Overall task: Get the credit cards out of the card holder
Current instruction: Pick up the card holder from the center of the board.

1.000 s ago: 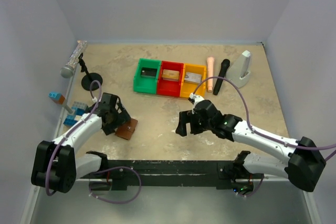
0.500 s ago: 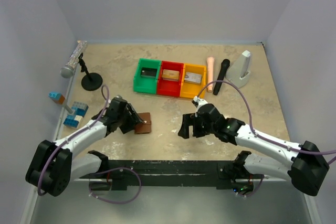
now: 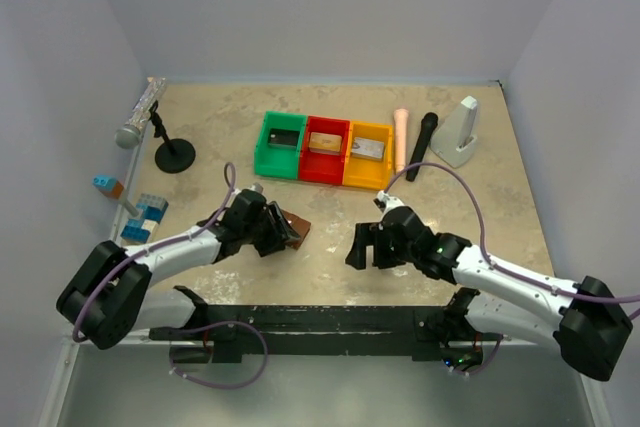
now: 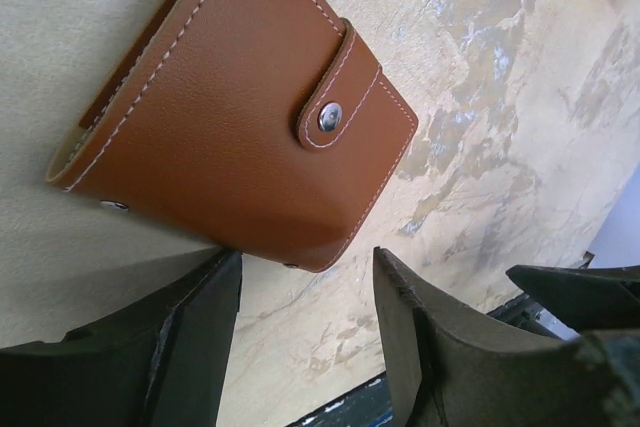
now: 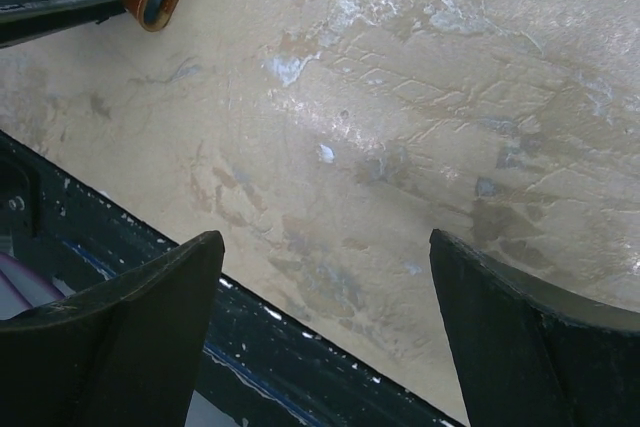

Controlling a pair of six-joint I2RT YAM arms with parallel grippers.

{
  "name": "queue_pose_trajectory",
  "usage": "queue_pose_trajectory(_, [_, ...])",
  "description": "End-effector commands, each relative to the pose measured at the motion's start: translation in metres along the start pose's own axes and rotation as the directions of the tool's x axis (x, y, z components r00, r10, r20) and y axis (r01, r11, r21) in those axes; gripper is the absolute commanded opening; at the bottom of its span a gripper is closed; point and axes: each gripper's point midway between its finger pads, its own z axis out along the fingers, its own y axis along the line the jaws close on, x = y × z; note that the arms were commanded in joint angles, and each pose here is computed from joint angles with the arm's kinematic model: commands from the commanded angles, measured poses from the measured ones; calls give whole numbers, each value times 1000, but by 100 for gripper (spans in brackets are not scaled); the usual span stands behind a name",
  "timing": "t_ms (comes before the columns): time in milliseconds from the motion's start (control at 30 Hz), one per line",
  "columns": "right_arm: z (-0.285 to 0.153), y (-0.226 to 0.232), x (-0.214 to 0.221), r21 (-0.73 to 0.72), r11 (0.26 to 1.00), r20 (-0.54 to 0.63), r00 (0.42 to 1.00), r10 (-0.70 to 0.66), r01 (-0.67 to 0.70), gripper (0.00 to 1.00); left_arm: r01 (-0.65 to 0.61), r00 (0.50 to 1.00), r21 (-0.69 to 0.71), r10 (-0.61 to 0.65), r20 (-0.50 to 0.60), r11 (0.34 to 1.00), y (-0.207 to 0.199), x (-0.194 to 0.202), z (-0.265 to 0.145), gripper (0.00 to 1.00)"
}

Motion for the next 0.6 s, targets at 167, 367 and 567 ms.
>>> queue_pose_trajectory(167, [-9,35,-51,-25,994,97,990,-102,105,88,-1,995,-162,18,103,987,42,-5,-26,66])
queue_pose_trajectory(367, [14,76,-95,-38,985,94,982,-163,167,84,51,977,-243,1,212,969,64,-23,-45,64])
queue_pose_trajectory(567, [52,102,-114,-48,984,25,985,-170,171,78,118,972,-264,-57,229,957,78,-44,-45,61])
